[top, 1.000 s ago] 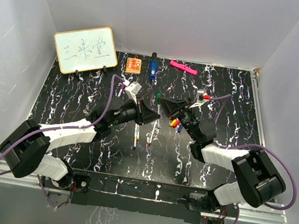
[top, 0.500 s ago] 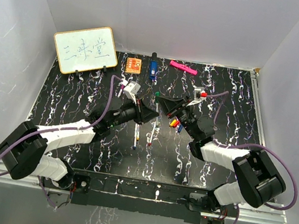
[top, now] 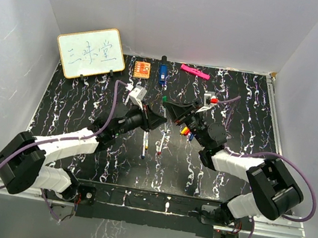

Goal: Insert the pens into the pen caps

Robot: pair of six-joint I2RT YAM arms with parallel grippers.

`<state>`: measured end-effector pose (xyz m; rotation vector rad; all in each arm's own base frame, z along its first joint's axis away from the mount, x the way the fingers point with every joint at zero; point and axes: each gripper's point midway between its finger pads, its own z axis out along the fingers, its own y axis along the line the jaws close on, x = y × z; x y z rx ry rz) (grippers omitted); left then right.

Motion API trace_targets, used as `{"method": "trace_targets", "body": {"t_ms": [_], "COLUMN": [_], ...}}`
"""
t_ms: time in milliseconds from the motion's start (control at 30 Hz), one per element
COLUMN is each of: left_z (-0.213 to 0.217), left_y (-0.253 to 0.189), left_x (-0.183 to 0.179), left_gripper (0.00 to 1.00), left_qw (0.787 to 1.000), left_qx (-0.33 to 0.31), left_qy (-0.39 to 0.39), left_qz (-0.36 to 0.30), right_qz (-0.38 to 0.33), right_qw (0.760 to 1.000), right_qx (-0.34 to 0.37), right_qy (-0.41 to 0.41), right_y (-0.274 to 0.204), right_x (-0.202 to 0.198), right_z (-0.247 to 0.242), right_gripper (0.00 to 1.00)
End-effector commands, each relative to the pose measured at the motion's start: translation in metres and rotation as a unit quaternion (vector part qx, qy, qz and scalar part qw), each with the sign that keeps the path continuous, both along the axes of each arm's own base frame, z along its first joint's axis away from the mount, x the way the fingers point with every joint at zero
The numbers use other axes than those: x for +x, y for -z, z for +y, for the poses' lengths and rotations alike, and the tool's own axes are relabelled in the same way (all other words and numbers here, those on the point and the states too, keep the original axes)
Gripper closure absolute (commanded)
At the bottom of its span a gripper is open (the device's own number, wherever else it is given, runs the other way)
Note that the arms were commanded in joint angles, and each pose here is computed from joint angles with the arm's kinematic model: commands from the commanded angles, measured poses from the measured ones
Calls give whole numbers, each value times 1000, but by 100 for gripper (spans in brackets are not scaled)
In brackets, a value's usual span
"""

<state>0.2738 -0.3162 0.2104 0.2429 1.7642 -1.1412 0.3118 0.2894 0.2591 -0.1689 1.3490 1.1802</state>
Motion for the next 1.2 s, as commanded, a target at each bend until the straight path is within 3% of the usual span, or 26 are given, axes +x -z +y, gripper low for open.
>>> {"method": "trace_targets", "body": {"t_ms": [0, 267, 400, 633, 733, 800, 833, 1167], "left_z": [30, 26, 42, 84, 93, 97, 99, 137], "left_y": [-127, -51, -5, 51, 55, 54, 54, 90], "left_x": [23, 22, 14, 18, 27, 37, 43, 113], "left_gripper": [100, 100, 100, 100, 100, 100, 100, 100], "left_qw": [978, 997, 995, 965, 956, 951, 947, 913], "left_qx": [-120, -2, 61, 195, 227, 241, 250, 325], "left_qy": [-82, -67, -82, -158, -177, -187, -193, -215], "left_qz": [-151, -47, 10, 74, 63, 55, 53, 117], "right_qz": [97, 52, 18, -22, -18, -11, -6, 34], "right_qw": [989, 995, 996, 987, 983, 982, 981, 969], "right_qx": [-92, -82, -74, -45, -49, -59, -68, -105], "right_qy": [-65, -12, 50, 150, 174, 181, 181, 222], "right_y": [77, 29, -14, -69, -73, -70, -65, -37], "right_x": [-24, 7, 31, 47, 49, 50, 52, 59], "right_z": [24, 25, 17, -17, -28, -31, -32, -49], "right_gripper": [100, 100, 91, 57, 32, 7, 3, 2]}}
